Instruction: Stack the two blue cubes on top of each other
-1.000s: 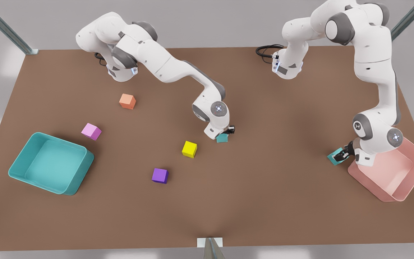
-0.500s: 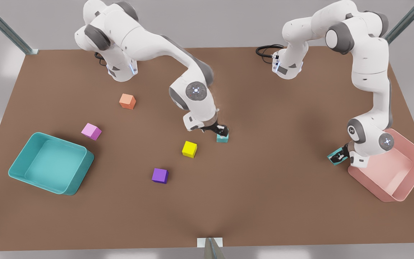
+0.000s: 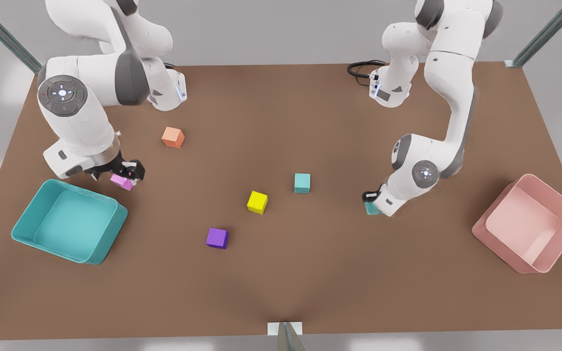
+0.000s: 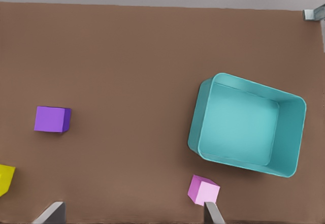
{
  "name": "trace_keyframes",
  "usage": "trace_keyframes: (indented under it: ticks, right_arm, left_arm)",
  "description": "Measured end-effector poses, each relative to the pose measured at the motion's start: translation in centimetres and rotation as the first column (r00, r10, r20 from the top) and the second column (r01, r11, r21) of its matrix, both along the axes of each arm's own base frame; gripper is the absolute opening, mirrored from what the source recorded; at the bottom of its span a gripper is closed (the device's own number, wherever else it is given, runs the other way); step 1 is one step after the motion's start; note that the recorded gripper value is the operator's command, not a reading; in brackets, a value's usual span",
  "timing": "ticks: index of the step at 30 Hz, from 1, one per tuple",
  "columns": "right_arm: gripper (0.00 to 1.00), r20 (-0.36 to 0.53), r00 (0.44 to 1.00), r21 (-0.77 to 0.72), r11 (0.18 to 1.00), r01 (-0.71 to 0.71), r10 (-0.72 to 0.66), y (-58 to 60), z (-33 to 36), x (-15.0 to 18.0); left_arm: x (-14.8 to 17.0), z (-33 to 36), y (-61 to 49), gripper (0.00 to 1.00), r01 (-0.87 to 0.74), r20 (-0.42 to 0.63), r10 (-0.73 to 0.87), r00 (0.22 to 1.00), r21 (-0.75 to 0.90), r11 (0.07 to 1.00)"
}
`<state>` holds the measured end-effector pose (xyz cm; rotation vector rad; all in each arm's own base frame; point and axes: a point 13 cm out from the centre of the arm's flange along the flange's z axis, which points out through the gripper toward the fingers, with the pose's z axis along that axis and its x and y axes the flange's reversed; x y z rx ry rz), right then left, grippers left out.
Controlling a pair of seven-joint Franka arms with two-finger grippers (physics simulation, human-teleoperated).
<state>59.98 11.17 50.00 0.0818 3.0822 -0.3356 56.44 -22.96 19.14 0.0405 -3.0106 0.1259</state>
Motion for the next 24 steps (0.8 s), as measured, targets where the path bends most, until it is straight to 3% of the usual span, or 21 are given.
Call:
trace_keyframes:
  ticks: [4, 11, 16, 24]
  right_arm:
    - [1.00, -0.091, 0.990, -0.029, 0.993, -0.113, 0.110, -0.7, -0.3, -3.5]
    - [1.00, -0.180, 0.953, -0.019, 0.968, -0.252, 0.245, -1.0, -1.4, -4.3]
    - [1.00, -0.220, 0.923, -0.004, 0.946, -0.323, 0.315, -1.0, -2.2, -4.5]
    - [1.00, -0.254, 0.885, 0.019, 0.916, -0.400, 0.391, -1.0, -2.9, -4.5]
  left_arm:
    - [-6.6, 0.7, -15.7, 0.63, 0.170, -0.020, -0.170, 0.985, -0.022, 0.985]
    - [-11.2, -2.5, -20.8, 0.64, 0.070, -0.125, -0.069, 0.990, 0.001, 0.998]
    - [-12.5, -4.2, -21.4, 0.64, -0.005, -0.165, 0.011, 0.986, 0.035, 0.999]
    - [-11.7, -5.0, -21.8, 0.64, -0.108, -0.155, 0.115, 0.981, 0.052, 0.993]
